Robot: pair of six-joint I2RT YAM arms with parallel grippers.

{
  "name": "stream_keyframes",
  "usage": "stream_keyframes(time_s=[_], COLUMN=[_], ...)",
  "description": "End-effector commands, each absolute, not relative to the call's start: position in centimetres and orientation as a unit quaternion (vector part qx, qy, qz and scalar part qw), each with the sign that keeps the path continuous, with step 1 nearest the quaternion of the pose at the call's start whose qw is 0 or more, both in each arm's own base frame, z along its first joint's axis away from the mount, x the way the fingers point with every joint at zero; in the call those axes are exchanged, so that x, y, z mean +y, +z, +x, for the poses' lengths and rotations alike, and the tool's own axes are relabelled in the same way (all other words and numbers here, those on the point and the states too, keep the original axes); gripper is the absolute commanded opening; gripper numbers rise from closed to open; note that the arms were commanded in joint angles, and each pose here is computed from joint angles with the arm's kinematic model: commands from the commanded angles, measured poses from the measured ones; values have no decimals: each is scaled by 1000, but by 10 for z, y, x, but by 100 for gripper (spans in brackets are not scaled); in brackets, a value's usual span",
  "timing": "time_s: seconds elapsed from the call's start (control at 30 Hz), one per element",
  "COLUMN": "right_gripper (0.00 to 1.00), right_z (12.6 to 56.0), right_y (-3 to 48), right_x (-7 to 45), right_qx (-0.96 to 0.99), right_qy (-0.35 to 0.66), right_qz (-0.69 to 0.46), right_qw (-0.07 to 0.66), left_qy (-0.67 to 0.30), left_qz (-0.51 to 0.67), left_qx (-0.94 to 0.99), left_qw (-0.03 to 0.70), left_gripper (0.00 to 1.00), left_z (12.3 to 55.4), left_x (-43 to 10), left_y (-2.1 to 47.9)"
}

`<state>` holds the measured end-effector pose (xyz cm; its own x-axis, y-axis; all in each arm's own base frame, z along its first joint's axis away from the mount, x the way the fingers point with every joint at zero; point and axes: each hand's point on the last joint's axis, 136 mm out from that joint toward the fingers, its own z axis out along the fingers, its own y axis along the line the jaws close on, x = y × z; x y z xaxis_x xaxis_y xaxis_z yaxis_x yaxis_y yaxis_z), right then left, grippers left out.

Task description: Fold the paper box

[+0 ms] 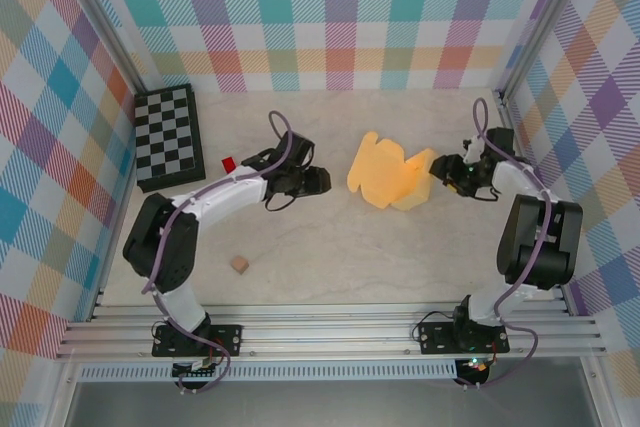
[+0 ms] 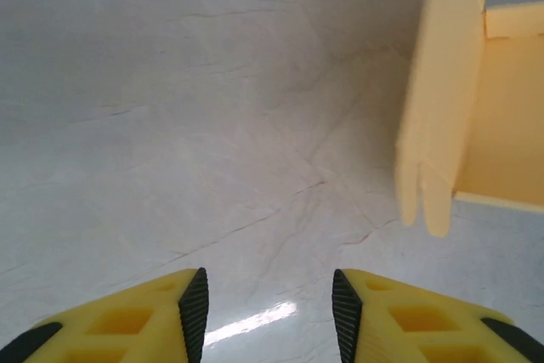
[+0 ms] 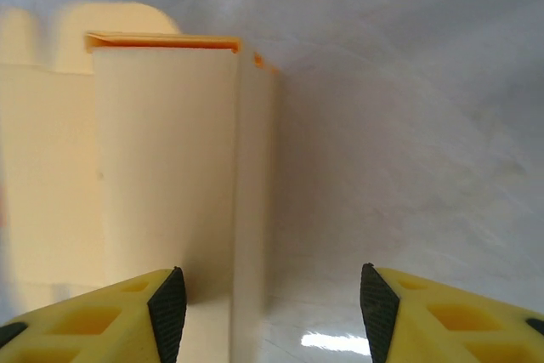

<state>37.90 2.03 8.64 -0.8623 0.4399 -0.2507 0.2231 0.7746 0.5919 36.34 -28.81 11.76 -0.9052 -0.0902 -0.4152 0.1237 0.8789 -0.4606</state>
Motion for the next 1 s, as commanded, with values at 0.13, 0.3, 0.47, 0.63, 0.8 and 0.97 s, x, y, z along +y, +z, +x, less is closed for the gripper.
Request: stream_keyframes(time_s=[0.13, 0.3, 0.47, 0.63, 0.8, 0.97], right_gripper=[59, 56, 55, 55, 56, 57], right_z=[344, 342, 333, 321, 309, 318], right_y=[50, 48, 34, 22, 29, 66], right_x=[18, 32, 70, 116, 151, 133], right_qx=[926, 913, 927, 936, 945, 956], right_qy=[276, 310, 301, 291, 279, 221], right_qz=[217, 233, 197, 172, 137, 80], right_qw=[138, 126, 102, 93, 102, 178], left_qy=[-301, -287, -244, -211, -173, -227], left_qz=[48, 68, 81, 82, 71, 109], left_qx=[927, 915, 914, 920, 928, 909], left_qw=[219, 275, 314, 320, 323, 331], left_gripper=[48, 48, 49, 50, 50, 51], left_z=[375, 368, 361, 356, 356, 350], left_x=[-338, -330, -303, -286, -268, -283], left_y=[132, 169, 187, 187, 179, 185])
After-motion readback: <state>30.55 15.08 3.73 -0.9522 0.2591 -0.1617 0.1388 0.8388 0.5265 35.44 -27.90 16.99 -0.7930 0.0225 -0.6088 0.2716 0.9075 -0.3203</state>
